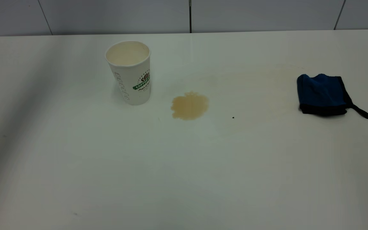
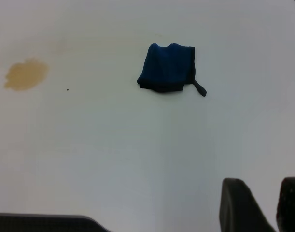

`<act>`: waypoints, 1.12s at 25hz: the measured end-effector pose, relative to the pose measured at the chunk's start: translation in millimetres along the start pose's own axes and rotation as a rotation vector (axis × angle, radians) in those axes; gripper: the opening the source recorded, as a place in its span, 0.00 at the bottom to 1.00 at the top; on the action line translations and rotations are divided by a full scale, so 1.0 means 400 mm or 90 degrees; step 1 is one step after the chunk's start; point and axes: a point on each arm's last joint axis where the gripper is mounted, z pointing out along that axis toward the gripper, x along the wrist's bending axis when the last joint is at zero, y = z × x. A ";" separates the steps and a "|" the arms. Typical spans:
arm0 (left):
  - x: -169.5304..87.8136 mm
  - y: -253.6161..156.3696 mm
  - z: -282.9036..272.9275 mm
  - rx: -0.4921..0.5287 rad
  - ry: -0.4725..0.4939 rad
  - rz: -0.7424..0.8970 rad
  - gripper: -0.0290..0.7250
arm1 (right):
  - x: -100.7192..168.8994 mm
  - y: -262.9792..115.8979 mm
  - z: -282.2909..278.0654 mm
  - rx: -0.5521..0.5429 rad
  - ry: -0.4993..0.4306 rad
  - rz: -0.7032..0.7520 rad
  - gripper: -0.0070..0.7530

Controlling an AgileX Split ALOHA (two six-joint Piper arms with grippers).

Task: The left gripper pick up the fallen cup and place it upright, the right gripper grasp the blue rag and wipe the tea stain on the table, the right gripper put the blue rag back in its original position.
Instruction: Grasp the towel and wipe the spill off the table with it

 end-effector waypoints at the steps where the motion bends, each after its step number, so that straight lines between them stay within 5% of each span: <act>1: -0.001 0.001 -0.021 -0.007 0.013 -0.009 0.69 | 0.000 0.000 0.000 0.000 0.000 0.000 0.32; 9: -0.036 -0.105 -0.185 0.031 0.079 -0.045 0.58 | 0.000 0.000 0.000 0.000 0.000 0.000 0.32; 20: -0.127 -0.440 -0.298 0.153 0.089 -0.058 0.57 | 0.000 0.000 0.000 0.000 0.000 0.000 0.32; 28: -0.165 -0.698 -0.266 0.266 0.125 -0.172 0.57 | 0.000 0.000 0.000 0.000 0.000 0.000 0.32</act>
